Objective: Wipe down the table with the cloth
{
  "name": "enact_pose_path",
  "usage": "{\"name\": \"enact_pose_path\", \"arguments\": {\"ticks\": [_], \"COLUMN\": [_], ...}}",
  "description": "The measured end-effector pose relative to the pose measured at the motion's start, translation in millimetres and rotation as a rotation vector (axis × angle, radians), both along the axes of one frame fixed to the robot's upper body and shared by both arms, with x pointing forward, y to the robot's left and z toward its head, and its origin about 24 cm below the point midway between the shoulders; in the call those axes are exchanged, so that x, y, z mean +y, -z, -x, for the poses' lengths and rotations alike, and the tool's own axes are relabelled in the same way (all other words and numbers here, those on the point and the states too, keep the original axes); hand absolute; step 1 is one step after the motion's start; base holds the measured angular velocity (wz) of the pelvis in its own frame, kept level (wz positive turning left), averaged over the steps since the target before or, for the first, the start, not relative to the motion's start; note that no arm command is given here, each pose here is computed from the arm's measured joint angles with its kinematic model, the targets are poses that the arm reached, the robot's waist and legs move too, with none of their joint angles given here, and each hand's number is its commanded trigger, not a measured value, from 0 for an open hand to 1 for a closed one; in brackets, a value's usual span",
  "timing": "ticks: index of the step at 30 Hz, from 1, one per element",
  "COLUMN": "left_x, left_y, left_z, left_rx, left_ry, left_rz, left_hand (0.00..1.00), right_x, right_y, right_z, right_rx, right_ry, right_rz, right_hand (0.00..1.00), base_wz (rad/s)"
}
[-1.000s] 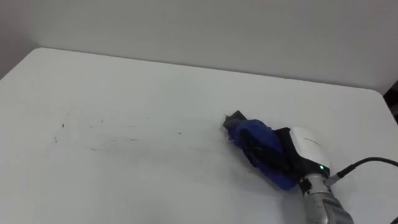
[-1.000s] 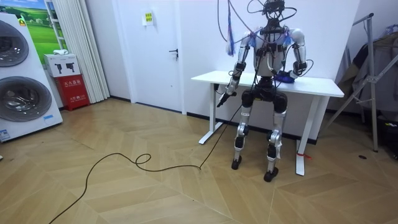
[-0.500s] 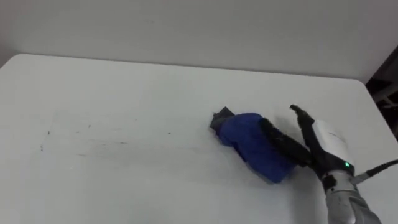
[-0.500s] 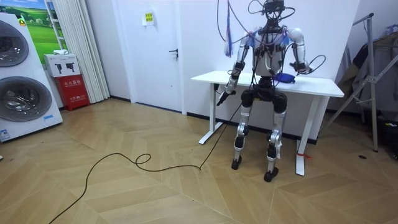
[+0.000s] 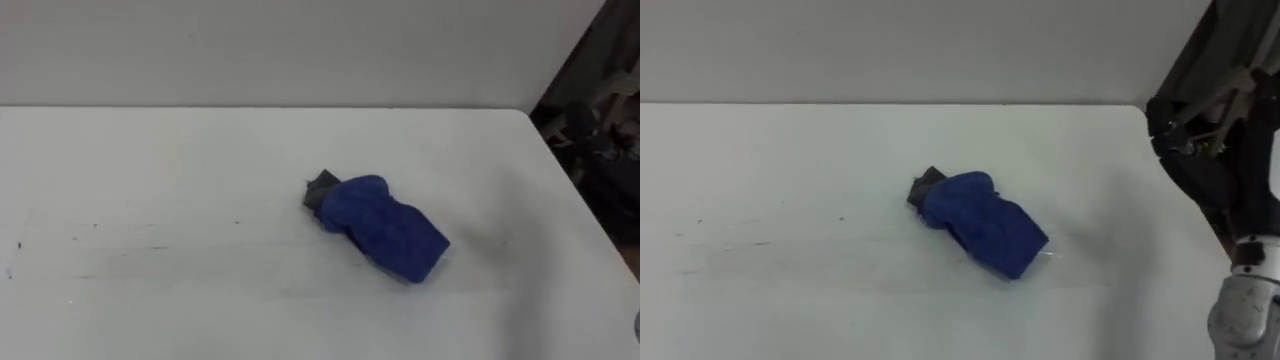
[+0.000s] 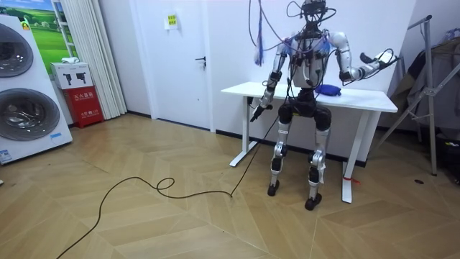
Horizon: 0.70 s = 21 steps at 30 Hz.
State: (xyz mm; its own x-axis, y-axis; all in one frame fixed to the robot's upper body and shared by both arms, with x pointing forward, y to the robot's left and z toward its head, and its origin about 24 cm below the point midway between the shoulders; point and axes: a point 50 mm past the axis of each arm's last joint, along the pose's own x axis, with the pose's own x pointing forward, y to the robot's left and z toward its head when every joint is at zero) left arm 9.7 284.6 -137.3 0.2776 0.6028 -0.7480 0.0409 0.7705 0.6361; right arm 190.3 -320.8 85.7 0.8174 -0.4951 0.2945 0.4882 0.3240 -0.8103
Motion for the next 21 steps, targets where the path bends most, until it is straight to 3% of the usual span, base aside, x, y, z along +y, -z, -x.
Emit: {"name": "enact_pose_path", "arguments": {"ticks": [5, 11, 17, 21], "left_x": [6.0, 14.3, 18.5, 21.0], "left_y": [-2, -5, -7, -8], "left_z": [8, 25, 27, 26], "left_rx": [0.011, 0.035, 0.044, 0.041], "left_ry": [-0.039, -0.102, -0.133, -0.146], "left_rz": [0.013, -0.008, -0.015, -0.023], "left_hand": [0.0, 0.0, 0.0, 0.0], "right_x": [-34, -77, -92, -88], "right_y": [5, 59, 95, 132], "right_z": [20, 64, 114, 158], "right_rx": [-0.067, -0.006, 0.017, 0.135], "right_ry": [0.19, 0.51, 0.771, 0.939], "right_rz": [-0.114, -0.346, -0.519, -0.644], "right_hand": [0.0, 0.0, 0.0, 0.0], "base_wz": [-0.12, -0.03, 0.0, 0.02]}}
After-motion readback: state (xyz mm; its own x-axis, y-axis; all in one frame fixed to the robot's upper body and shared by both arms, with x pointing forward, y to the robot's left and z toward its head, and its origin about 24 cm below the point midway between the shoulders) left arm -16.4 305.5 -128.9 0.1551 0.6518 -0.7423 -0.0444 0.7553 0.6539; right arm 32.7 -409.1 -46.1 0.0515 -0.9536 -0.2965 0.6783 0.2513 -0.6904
